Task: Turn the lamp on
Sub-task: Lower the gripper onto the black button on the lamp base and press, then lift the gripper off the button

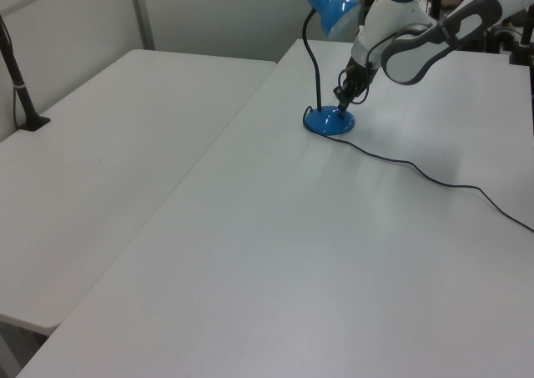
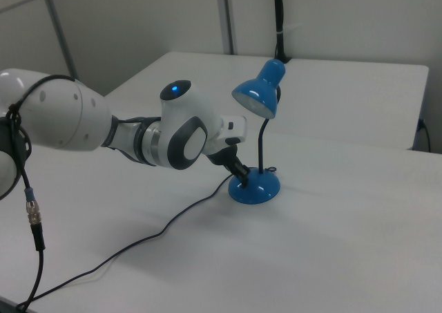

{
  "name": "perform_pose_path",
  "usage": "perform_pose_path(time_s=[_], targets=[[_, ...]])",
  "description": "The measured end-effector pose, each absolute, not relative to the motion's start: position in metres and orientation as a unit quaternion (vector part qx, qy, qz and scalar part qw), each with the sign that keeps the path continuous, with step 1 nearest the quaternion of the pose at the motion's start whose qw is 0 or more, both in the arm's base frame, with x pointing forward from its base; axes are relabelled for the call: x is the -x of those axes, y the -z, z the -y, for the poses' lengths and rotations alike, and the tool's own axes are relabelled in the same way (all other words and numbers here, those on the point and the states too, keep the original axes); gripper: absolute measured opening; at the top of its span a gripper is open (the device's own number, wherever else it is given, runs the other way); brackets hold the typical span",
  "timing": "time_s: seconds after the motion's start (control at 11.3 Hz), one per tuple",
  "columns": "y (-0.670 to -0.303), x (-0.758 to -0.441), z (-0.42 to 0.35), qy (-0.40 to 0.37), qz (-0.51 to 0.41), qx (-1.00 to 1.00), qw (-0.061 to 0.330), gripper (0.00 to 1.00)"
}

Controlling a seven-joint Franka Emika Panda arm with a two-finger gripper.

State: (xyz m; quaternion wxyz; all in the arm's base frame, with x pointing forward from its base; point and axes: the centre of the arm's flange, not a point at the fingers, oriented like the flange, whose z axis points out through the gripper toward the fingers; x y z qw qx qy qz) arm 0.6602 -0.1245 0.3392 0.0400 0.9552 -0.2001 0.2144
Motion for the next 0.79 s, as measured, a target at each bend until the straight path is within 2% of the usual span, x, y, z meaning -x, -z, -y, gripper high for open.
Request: perform_pose_path(time_s=[0.79], targets=[[-0.3277,-0.664,0.1261,-0.23,0.189,-0.954,0.043,0.01]])
